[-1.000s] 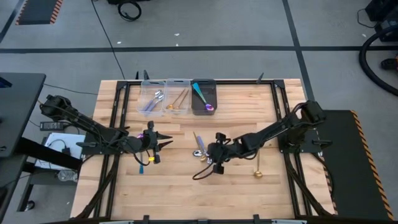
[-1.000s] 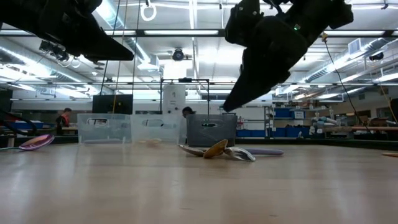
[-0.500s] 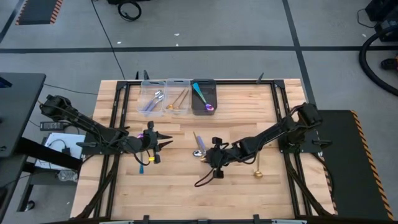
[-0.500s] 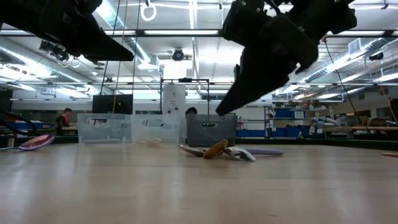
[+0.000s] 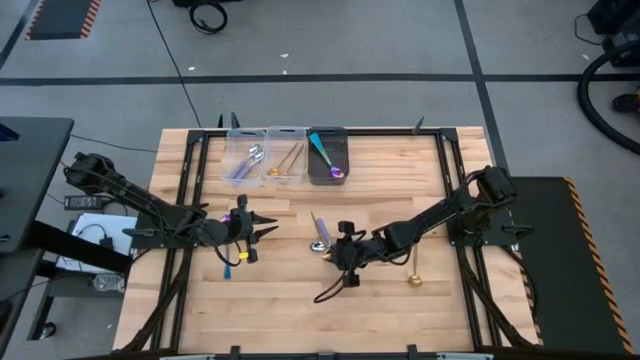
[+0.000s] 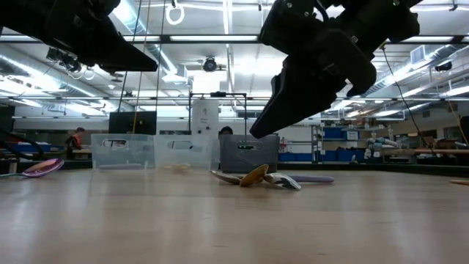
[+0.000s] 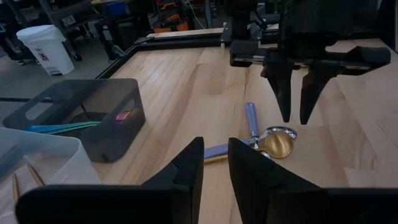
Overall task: Sort silverware by color (type)
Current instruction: Put the gold spoon into the right transparent bin
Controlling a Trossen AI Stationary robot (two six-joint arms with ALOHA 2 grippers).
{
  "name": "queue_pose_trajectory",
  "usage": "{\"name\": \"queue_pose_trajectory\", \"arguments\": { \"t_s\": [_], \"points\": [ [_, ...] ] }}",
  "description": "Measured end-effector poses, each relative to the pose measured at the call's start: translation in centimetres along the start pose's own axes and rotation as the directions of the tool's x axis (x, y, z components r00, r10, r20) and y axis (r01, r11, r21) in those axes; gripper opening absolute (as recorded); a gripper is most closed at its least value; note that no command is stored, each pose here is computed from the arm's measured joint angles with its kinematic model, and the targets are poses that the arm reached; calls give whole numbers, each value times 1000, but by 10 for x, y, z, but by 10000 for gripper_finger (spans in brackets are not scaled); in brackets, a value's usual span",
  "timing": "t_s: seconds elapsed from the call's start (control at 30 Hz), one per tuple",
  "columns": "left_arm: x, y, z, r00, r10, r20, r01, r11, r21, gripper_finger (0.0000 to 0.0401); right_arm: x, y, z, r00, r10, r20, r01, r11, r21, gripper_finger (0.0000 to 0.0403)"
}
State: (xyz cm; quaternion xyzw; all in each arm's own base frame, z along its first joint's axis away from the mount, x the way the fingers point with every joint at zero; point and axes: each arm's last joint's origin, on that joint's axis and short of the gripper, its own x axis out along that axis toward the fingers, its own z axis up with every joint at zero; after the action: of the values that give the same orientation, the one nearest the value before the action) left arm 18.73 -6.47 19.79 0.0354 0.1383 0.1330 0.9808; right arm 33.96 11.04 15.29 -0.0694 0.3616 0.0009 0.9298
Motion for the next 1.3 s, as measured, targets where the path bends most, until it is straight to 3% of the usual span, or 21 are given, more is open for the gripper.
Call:
{"name": "queue_pose_trajectory", "arguments": {
  "t_s": [0.23, 0.43, 0.67, 0.83, 1.3],
  "points": [
    [0, 0, 0, 1000, 0, 0, 0, 1000, 0, 82, -1, 2, 1, 1000, 12, 10, -11, 995, -102, 117],
    [0, 0, 0, 1000, 0, -1, 0, 1000, 1, 82, 11, 10, -1, 997, 44, 60, -32, 981, -191, 162],
    [0, 0, 1, 1000, -2, 10, 2, 1000, -9, 82, 25, 13, -12, 999, 35, 13, -30, 962, -271, 196],
    [0, 0, 3, 1000, -5, 27, 5, 1000, -22, 82, 36, 14, -24, 999, 22, -32, -31, 945, -326, 189],
    [0, 0, 4, 1000, -4, 31, 4, 1000, -24, 82, 41, 0, -25, 998, -55, -44, 37, 945, -326, 134]
  ]
}}
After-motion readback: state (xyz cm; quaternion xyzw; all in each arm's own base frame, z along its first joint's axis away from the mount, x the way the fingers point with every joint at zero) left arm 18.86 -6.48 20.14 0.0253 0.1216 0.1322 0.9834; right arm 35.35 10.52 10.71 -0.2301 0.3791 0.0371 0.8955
